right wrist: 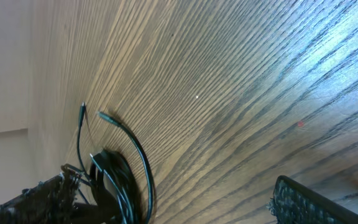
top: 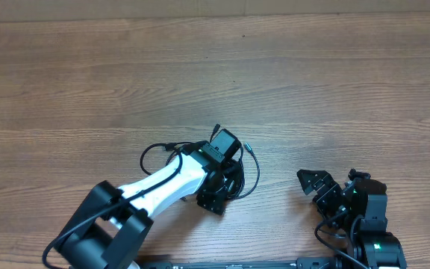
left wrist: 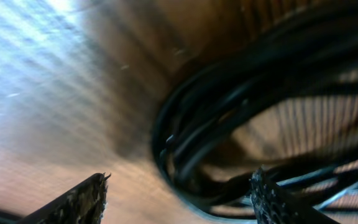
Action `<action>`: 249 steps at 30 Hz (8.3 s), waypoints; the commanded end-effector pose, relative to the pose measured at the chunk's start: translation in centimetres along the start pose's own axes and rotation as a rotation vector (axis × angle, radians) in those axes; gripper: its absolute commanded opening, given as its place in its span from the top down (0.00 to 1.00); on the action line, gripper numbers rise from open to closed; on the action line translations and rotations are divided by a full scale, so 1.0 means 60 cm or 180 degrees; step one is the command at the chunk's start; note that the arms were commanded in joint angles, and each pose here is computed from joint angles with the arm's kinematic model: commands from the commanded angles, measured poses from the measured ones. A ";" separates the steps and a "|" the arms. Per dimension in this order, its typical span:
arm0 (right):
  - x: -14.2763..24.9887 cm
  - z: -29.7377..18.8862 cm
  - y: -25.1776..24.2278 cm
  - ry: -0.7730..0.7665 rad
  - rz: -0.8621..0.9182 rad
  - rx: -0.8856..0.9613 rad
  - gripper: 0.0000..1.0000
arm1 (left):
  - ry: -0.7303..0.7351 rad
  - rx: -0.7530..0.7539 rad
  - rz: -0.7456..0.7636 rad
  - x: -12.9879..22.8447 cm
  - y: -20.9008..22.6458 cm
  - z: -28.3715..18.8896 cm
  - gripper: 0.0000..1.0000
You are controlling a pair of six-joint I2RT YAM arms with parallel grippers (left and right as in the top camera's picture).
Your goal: Untangle cables
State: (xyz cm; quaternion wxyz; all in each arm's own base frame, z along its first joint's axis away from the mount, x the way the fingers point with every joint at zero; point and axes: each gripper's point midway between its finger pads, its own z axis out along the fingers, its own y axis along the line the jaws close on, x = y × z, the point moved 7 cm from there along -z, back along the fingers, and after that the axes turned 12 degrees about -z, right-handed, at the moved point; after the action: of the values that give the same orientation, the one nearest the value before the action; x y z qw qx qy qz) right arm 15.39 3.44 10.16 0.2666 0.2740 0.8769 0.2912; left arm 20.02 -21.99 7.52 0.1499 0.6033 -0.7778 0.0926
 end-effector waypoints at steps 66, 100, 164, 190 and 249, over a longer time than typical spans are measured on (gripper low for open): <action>-0.020 -0.023 0.174 0.0398 0.0883 -0.1778 0.07 | -0.2372 -0.0643 0.5432 0.051 -0.124 -0.265 0.96; 0.001 0.042 0.151 0.0885 0.0439 -0.1496 0.96 | -0.3047 0.0145 0.3954 0.086 -0.125 -0.275 0.95; -0.060 0.029 0.166 0.0232 0.0257 -0.0790 0.75 | 0.1630 0.2583 0.5946 0.227 -0.139 -0.325 0.96; -0.055 0.020 0.192 0.0422 0.0132 -0.1169 0.33 | -0.0754 0.0599 0.0830 -0.027 -0.148 -0.287 0.91; -0.025 0.034 0.114 0.0549 0.0503 -0.0195 0.00 | -0.2034 -0.0632 0.4642 -0.126 -0.163 -0.263 0.13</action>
State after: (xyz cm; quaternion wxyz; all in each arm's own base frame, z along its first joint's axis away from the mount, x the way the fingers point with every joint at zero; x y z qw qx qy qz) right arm 19.90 8.08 13.91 0.1672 0.3058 0.8612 0.3700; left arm 33.60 -12.25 20.34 -0.1833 0.1341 -0.9653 -0.1292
